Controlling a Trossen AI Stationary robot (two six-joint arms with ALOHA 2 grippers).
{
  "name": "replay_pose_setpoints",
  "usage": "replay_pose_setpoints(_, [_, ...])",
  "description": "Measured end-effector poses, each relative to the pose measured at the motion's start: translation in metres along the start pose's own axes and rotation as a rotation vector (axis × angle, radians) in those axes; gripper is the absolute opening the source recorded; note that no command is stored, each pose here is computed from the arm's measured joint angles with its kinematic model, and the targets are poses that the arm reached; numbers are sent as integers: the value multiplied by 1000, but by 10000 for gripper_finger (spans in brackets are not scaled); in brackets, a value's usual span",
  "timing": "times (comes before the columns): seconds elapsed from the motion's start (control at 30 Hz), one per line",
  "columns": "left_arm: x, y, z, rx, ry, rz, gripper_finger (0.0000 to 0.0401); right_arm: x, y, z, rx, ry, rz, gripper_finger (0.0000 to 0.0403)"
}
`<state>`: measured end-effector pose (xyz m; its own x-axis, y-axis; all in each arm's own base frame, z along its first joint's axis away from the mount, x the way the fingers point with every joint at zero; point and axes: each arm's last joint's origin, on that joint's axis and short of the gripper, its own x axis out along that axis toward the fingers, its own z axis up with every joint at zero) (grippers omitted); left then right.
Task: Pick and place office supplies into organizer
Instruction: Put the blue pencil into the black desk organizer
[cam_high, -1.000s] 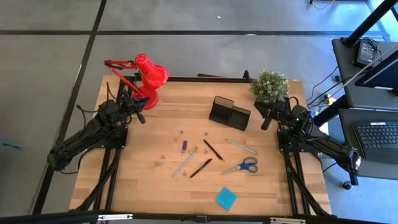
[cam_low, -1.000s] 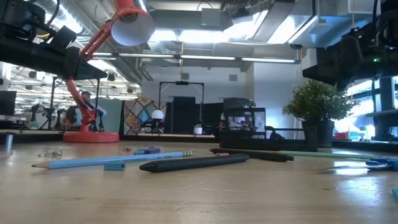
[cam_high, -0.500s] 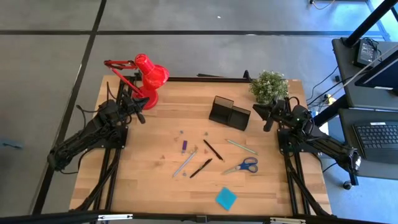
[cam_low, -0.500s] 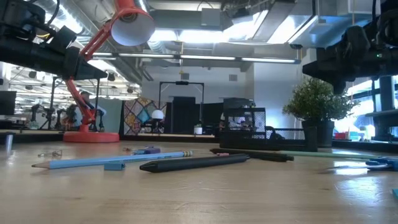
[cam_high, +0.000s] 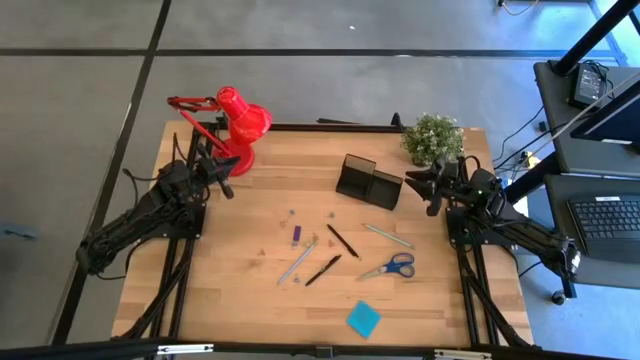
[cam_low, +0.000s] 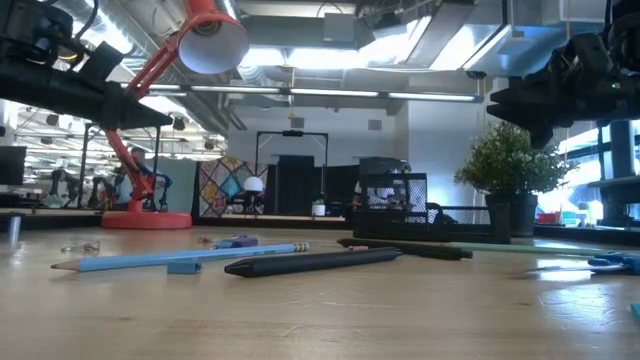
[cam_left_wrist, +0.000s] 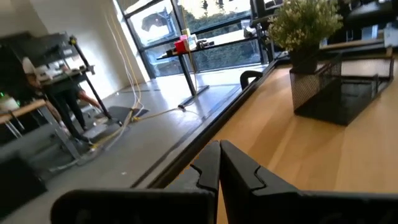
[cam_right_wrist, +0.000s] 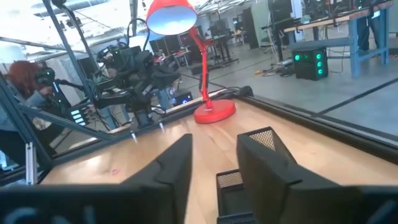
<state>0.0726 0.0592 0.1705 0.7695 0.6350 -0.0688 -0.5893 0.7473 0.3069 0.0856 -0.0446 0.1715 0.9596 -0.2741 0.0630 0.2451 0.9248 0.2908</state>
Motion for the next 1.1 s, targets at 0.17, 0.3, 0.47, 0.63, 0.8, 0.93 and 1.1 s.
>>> replay_pose_setpoints(0.17, [0, 0, 0, 16, 0, 0, 4, 0, 0, 0, 22, 0, -1, 211])
replay_pose_setpoints(0.3, [0, 0, 0, 16, -1, 0, 4, 0, -1, 0, 21, -5, -18, 247])
replay_pose_setpoints(0.47, [0, 0, 0, 12, -1, 0, 4, 0, -1, 0, 23, -5, -23, 264])
replay_pose_setpoints(0.63, [0, 0, 0, -50, -1, 0, 4, 0, -1, 0, 21, -6, -22, 265])
replay_pose_setpoints(0.8, [0, 0, 0, -67, -1, 0, 4, 0, -1, 0, 19, -6, -22, 265])
replay_pose_setpoints(0.93, [0, 0, 0, -66, -1, 0, 4, 0, 0, 0, 22, 1, 4, 265])
replay_pose_setpoints(1.1, [0, 0, 0, -92, -2, 0, 4, 0, 2, 0, 17, 13, 55, 265])
